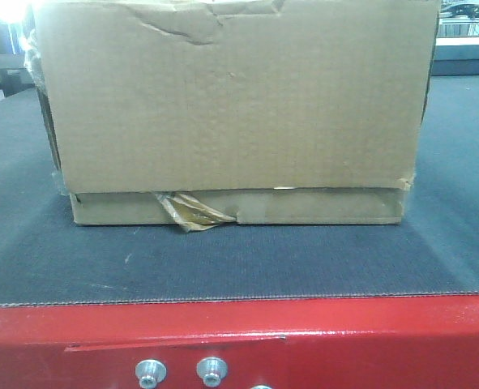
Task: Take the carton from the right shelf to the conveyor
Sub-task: 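Open both grippers and release the carton walls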
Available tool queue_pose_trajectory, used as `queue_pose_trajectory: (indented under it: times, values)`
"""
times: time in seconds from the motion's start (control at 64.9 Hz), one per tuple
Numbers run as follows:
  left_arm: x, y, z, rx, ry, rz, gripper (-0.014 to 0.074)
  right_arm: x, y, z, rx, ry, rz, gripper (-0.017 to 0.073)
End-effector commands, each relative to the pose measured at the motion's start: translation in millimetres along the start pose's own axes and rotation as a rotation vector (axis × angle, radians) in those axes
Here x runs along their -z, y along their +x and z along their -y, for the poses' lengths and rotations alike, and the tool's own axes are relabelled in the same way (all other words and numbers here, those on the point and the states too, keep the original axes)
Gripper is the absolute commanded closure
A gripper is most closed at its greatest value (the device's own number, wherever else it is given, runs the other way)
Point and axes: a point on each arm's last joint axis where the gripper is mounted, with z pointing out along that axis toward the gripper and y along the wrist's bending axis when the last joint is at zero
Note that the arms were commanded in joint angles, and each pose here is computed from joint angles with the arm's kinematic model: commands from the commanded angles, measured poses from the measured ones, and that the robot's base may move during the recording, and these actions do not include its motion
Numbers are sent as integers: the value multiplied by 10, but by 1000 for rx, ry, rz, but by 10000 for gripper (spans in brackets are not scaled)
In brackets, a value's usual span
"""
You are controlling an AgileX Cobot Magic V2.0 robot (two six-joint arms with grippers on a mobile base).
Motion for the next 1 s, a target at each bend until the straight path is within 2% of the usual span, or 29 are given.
queue_pose_trajectory:
  times: [0.0,0.062,0.154,0.2,0.231,0.339,0.57,0.709,0.863,0.986]
  values:
    - [337,-76,-83,20,14,71,162,376,-106,44,-4,12,73,251]
    - [495,-68,-146,22,10,95,288,572,-123,123,-14,37,88,438]
    - [660,25,-235,22,3,118,491,803,-81,252,-15,95,96,629]
    - [702,96,-284,25,-3,120,597,908,-25,347,-31,128,101,636]
    - [730,166,-323,29,-6,121,636,956,19,392,-41,143,104,629]
    - [803,425,-436,58,-5,118,588,1113,272,523,-66,197,103,627]
    - [989,1097,-660,99,-40,119,601,1274,987,533,-49,225,151,627]
    - [1097,1513,-707,102,-51,107,601,1379,1461,516,-43,224,207,627]
    - [1270,1865,-708,100,-29,180,601,1451,1941,508,-34,225,258,627]
    - [1449,2110,-716,103,-16,260,601,1569,2238,482,22,230,310,627]
